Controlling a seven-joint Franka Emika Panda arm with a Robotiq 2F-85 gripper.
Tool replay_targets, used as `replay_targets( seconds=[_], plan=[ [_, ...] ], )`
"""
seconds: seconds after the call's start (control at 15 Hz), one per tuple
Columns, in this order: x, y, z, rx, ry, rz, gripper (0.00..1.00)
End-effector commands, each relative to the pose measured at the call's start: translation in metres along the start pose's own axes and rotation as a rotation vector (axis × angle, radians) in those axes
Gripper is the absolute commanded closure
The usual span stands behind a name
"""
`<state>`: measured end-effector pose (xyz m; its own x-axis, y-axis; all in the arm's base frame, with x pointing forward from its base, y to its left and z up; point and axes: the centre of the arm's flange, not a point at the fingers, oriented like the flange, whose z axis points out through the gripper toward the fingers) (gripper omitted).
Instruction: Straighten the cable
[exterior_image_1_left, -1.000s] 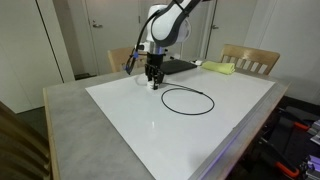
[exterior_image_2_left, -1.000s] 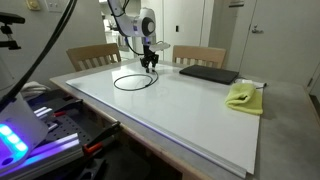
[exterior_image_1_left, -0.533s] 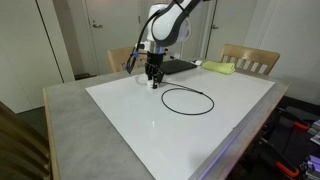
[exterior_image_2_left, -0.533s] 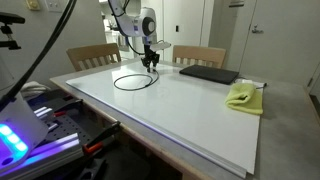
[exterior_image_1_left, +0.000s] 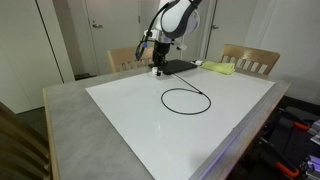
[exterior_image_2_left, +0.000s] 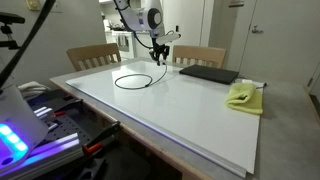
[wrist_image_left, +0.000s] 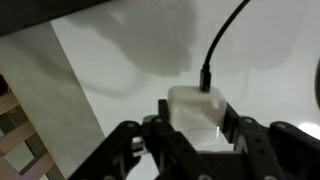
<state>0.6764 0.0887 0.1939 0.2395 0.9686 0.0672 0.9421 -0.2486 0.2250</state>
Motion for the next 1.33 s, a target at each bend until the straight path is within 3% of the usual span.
replay_targets(
  seconds=[0.0,0.07,0.13,0.47,0.8,1.07,1.13,1.2,1.27],
  plan=[
    [-0.003,0.000,-0.003,-0.001,-0.002,0.004,0.49],
    [-0.003,-0.001,-0.004,-0.001,-0.002,0.005,0.49],
    [0.003,-0.004,-0.004,-0.001,-0.006,0.012,0.74],
    [0.001,-0.001,-0.004,-0.025,-0.044,0.105,0.74],
    [-0.049,0.013,-0.013,-0.138,-0.220,0.337,0.74],
    [-0.089,0.020,-0.021,-0.173,-0.324,0.560,0.74],
    [-0.084,0.025,-0.006,-0.169,-0.275,0.490,0.74],
    [-0.089,0.026,-0.007,-0.173,-0.285,0.508,0.49],
    [-0.090,0.026,-0.006,-0.170,-0.282,0.508,0.49]
  ],
)
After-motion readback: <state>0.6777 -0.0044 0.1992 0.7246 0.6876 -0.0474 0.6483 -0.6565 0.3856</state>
